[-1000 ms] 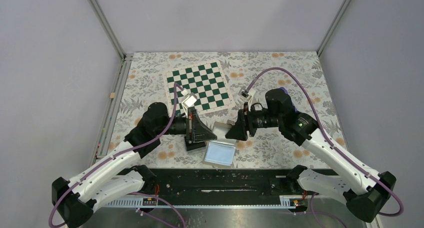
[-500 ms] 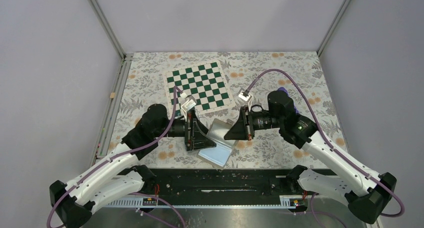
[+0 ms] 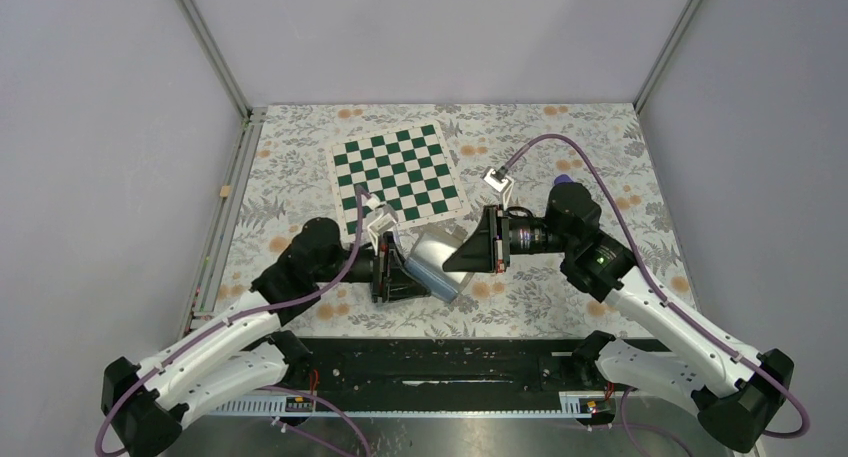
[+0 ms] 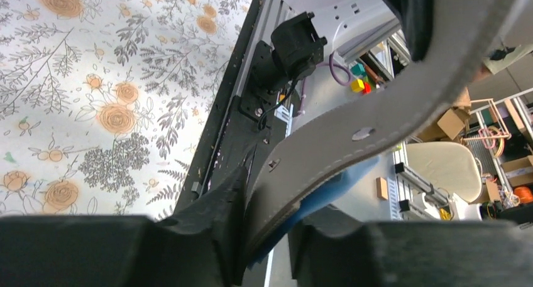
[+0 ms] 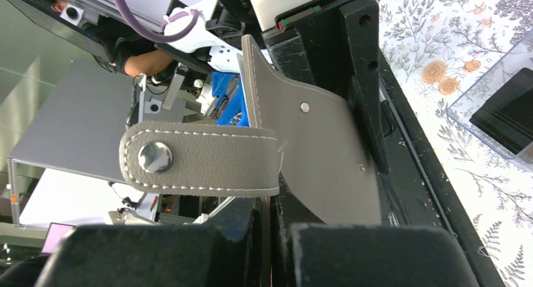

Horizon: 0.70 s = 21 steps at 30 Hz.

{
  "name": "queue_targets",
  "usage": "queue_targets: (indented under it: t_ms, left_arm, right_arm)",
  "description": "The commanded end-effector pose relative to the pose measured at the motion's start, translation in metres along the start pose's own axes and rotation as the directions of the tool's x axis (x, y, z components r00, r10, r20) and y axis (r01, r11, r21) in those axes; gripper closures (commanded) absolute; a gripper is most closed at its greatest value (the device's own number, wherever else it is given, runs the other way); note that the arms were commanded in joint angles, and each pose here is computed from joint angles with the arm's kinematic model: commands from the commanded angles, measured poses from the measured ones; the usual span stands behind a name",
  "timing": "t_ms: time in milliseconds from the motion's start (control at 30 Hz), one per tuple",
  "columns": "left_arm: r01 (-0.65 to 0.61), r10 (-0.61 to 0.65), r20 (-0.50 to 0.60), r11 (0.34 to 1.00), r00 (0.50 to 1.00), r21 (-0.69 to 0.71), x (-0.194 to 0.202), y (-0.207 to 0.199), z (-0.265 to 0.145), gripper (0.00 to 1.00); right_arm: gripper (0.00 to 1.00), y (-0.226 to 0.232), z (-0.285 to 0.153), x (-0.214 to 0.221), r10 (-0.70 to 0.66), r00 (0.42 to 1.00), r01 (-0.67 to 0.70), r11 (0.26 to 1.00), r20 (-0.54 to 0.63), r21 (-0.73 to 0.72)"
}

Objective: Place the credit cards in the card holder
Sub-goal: Open the card holder.

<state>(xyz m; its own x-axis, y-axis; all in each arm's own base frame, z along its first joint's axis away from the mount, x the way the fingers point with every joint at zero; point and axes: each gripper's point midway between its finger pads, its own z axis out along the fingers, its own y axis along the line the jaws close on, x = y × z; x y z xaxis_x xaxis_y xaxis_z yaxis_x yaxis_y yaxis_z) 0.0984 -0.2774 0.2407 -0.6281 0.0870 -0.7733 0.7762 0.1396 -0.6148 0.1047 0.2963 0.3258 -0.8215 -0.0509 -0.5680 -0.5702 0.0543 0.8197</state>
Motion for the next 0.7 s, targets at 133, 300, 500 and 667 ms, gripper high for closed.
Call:
queue_targets:
  t_ms: [133, 300, 500, 667]
  left_arm:
    - [-0.114, 0.117, 0.127, 0.993, 0.985, -0.028, -0.047, 0.008, 0.018, 0.81]
    - [-0.128, 0.132, 0.156, 0.991, 0.979, -0.035, -0.066, 0.007, 0.023, 0.82]
    - [-0.144, 0.161, 0.189, 0.984, 0.969, -0.1, -0.069, 0.008, 0.012, 0.56]
    - [-0.15, 0.203, 0.21, 0.959, 0.956, -0.242, -0.058, 0.019, -0.016, 0.33]
  right_arm:
    - [1.0, 0.034, -0.011, 0.007, -0.004, 0.999, -0.001, 0.995, -0.053, -0.096]
    - [1.0, 0.023, -0.014, 0.02, 0.025, 0.996, -0.03, 0.998, -0.09, -0.054]
    - [1.0, 0.001, -0.012, 0.017, 0.033, 0.999, -0.032, 0.999, -0.029, 0.039]
    - [1.0, -0.042, -0.012, 0.006, 0.046, 0.996, -0.062, 0.976, 0.082, 0.211]
